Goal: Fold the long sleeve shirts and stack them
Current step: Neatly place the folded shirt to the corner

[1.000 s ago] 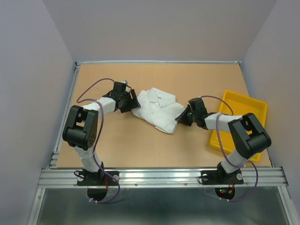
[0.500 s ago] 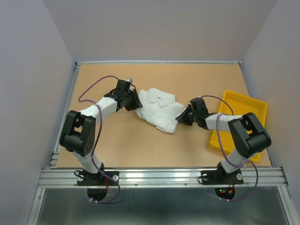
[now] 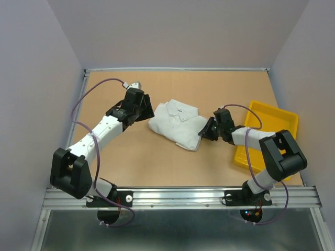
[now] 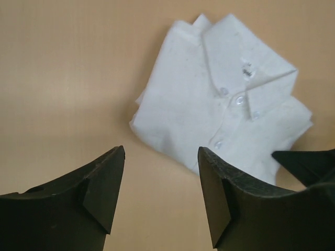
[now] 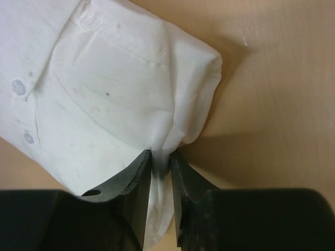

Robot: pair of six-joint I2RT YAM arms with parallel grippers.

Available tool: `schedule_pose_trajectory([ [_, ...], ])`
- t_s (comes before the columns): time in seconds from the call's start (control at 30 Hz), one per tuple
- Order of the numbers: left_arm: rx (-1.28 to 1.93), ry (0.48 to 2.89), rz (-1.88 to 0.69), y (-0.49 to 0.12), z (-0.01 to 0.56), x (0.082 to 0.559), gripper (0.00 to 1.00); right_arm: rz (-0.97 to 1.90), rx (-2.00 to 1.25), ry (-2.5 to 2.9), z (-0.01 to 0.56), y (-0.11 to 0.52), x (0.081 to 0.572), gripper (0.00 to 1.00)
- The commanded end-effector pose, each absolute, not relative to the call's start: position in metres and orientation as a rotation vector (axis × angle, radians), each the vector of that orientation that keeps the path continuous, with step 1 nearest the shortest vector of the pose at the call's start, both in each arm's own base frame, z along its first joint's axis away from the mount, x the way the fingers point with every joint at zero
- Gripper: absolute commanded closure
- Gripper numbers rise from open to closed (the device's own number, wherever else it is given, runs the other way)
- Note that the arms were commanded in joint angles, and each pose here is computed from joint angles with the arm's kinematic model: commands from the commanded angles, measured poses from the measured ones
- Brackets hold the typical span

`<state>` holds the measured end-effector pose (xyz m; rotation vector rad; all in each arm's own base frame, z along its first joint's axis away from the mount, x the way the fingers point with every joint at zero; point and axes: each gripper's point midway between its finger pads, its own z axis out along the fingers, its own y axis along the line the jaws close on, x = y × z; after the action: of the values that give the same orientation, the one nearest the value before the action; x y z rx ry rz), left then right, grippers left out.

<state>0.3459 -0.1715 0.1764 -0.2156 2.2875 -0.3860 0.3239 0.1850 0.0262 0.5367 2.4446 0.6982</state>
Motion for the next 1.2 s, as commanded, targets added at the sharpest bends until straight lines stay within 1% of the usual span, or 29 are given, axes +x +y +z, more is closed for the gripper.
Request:
schedule_pose_trajectory([
  [0.0, -0.205, 2.388, -0.320, -0.164, 0.134, 0.340, 0.32, 0.589, 0.436, 2.419, 0.056, 0.169, 0.328, 0.67],
  [0.07, -0.181, 2.393, -0.361, -0.174, 0.133, 0.346, 0.36, 0.572, 0.417, 2.408, 0.069, 0.166, 0.328, 0.63],
  [0.1, -0.175, 2.387, -0.378, -0.178, 0.134, 0.349, 0.37, 0.569, 0.389, 2.379, 0.082, 0.166, 0.334, 0.61],
  [0.2, -0.123, 2.366, -0.487, -0.199, 0.142, 0.360, 0.41, 0.598, 0.340, 2.308, 0.121, 0.169, 0.343, 0.61],
  [0.23, -0.099, 2.362, -0.529, -0.207, 0.145, 0.362, 0.45, 0.618, 0.329, 2.283, 0.133, 0.171, 0.345, 0.61],
  [0.33, -0.059, 2.331, -0.610, -0.223, 0.152, 0.370, 0.47, 0.685, 0.305, 2.232, 0.160, 0.182, 0.354, 0.61],
  [0.43, -0.050, 2.361, -0.571, -0.223, 0.134, 0.378, 0.48, 0.689, 0.343, 2.207, 0.169, 0.185, 0.369, 0.61],
  [0.53, -0.043, 2.410, -0.551, -0.223, 0.103, 0.377, 0.50, 0.713, 0.372, 2.188, 0.162, 0.192, 0.384, 0.63],
  [0.6, -0.052, 2.437, -0.555, -0.224, 0.084, 0.375, 0.51, 0.761, 0.406, 2.205, 0.147, 0.200, 0.387, 0.64],
  [0.67, -0.057, 2.484, -0.542, -0.220, 0.061, 0.364, 0.51, 0.810, 0.420, 2.164, 0.143, 0.206, 0.395, 0.64],
  [0.7, -0.070, 2.502, -0.532, -0.218, 0.052, 0.361, 0.52, 0.798, 0.473, 2.197, 0.121, 0.203, 0.390, 0.64],
  [0.73, -0.073, 2.514, -0.514, -0.214, 0.042, 0.357, 0.52, 0.801, 0.494, 2.179, 0.116, 0.202, 0.393, 0.65],
  [0.8, -0.081, 2.520, -0.473, -0.207, 0.035, 0.355, 0.52, 0.741, 0.585, 2.211, 0.084, 0.189, 0.384, 0.66],
  [0.9, -0.099, 2.524, -0.450, -0.200, 0.032, 0.353, 0.52, 0.706, 0.677, 2.204, 0.062, 0.175, 0.378, 0.68],
  [1.0, -0.145, 2.527, -0.448, -0.196, 0.031, 0.349, 0.52, 0.617, 0.802, 2.230, 0.025, 0.145, 0.355, 0.70],
  [1.17, -0.215, 2.522, -0.505, -0.197, 0.039, 0.337, 0.51, 0.567, 0.832, 2.231, 0.016, 0.128, 0.342, 0.71],
])
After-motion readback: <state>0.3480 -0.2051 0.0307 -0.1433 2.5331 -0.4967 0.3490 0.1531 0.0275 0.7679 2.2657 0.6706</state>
